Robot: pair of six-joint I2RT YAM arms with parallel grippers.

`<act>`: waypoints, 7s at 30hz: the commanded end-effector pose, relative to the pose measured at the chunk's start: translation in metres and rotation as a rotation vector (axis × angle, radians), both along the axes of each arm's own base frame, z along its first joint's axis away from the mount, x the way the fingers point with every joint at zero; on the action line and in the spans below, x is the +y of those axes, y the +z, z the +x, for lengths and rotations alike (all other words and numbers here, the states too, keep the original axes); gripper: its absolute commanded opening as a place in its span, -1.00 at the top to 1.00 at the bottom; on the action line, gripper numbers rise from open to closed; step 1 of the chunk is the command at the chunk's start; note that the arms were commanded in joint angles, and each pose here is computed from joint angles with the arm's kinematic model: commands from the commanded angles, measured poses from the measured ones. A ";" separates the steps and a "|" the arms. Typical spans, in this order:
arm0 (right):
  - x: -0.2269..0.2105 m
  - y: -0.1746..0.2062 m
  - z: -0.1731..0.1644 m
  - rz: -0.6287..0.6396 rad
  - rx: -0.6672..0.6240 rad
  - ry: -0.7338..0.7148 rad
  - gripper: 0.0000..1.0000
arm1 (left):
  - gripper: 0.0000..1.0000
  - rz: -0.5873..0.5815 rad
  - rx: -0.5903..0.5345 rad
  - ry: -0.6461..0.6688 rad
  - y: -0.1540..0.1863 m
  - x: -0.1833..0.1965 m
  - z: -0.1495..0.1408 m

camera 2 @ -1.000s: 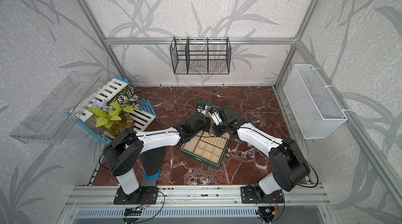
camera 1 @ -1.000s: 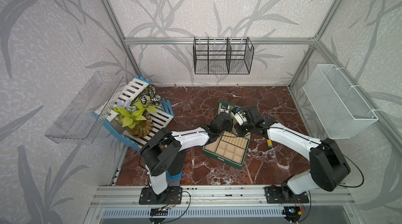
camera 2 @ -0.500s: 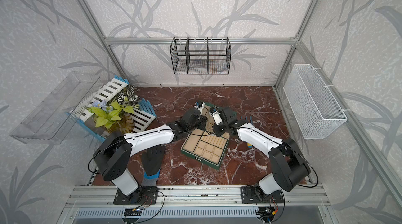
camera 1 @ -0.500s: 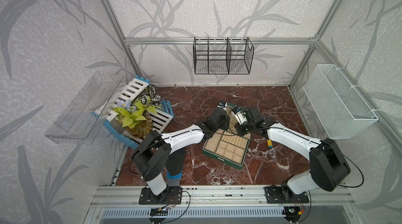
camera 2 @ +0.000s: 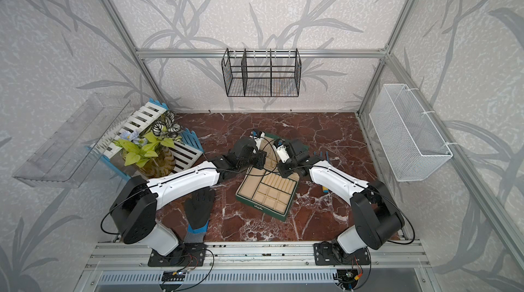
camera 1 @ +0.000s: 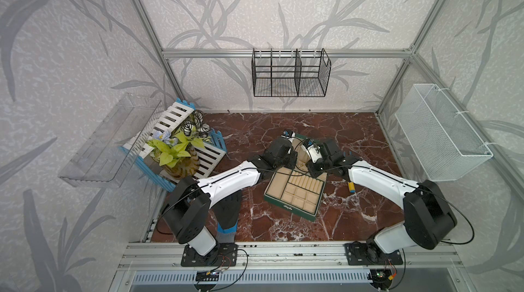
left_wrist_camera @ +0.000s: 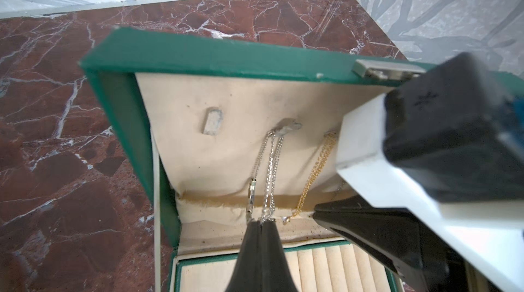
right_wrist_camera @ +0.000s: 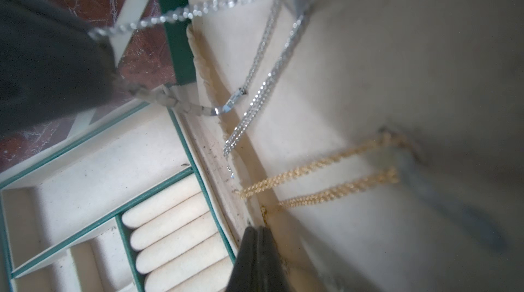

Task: Put jewelry chain into jewelry box
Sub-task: Adjust the necklace in the storage slot, then reset both arms

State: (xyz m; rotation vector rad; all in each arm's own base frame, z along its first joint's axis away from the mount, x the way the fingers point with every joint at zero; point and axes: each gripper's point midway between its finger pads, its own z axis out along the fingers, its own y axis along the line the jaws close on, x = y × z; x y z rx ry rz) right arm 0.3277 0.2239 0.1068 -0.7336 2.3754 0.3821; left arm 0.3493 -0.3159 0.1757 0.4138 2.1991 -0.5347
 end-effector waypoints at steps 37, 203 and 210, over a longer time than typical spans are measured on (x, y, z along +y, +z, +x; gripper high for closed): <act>0.000 -0.003 0.003 0.002 -0.001 -0.012 1.00 | 1.00 -0.001 0.228 -0.005 -0.044 0.015 -0.011; -0.261 0.003 0.053 0.202 -0.472 -0.788 -0.98 | -1.00 0.190 -0.775 0.686 0.026 0.325 0.014; -0.245 -0.009 0.065 0.191 -0.471 -0.706 -0.98 | -1.00 0.244 -0.630 0.740 -0.004 0.333 0.009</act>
